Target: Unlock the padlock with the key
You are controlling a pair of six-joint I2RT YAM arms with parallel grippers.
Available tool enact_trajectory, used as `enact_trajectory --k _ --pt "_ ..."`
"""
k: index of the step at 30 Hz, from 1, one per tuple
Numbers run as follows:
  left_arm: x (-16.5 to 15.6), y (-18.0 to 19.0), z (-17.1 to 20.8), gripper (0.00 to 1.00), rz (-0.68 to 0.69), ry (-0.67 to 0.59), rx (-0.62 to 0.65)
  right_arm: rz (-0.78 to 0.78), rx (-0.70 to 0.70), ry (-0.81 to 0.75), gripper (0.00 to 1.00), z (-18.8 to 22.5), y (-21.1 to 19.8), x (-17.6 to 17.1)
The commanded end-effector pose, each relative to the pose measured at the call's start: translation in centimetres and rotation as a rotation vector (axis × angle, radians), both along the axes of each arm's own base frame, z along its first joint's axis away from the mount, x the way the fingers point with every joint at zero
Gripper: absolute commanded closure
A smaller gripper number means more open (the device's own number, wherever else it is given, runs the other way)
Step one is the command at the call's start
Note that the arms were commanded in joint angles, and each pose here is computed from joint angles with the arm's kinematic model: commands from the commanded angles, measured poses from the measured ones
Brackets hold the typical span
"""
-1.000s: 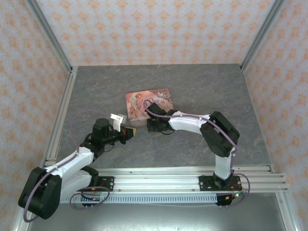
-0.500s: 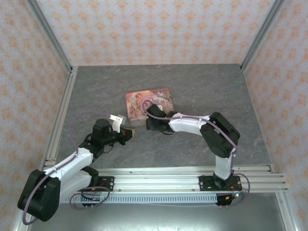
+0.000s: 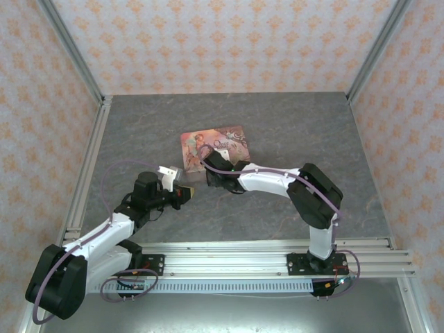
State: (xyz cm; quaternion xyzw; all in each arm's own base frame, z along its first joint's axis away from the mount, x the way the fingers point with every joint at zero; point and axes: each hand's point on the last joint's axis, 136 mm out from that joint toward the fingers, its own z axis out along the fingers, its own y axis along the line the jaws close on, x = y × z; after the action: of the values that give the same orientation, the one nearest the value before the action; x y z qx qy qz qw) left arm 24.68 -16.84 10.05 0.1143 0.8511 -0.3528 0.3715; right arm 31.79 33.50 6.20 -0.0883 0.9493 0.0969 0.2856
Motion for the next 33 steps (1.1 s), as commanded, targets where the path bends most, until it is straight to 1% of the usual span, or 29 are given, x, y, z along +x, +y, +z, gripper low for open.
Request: enact_trajectory --k 1,9,15,23,28,33 --pt "0.3 -0.1 1.0 1.00 -0.007 -0.047 0.016 -0.027 -0.051 -0.032 0.50 0.2 -0.2 0.8" --pt "-0.1 0.1 1.0 1.00 -0.004 -0.051 0.019 -0.050 -0.094 -0.019 0.53 -0.6 -0.5 1.1" --pt "-0.2 0.2 1.1 1.00 0.001 -0.057 0.016 -0.052 -0.101 -0.017 0.57 -0.7 -0.1 1.4" --pt "-0.4 0.3 1.2 1.00 0.000 -0.063 0.016 -0.054 -0.119 -0.006 0.58 -1.2 0.0 1.6" --pt "-0.4 0.3 1.3 1.00 0.001 -0.065 0.016 -0.058 -0.125 -0.010 0.69 -1.2 0.0 1.7" --pt "-0.5 0.3 1.3 1.00 -0.003 -0.068 0.017 -0.043 -0.117 -0.017 0.87 -0.2 0.2 1.8"
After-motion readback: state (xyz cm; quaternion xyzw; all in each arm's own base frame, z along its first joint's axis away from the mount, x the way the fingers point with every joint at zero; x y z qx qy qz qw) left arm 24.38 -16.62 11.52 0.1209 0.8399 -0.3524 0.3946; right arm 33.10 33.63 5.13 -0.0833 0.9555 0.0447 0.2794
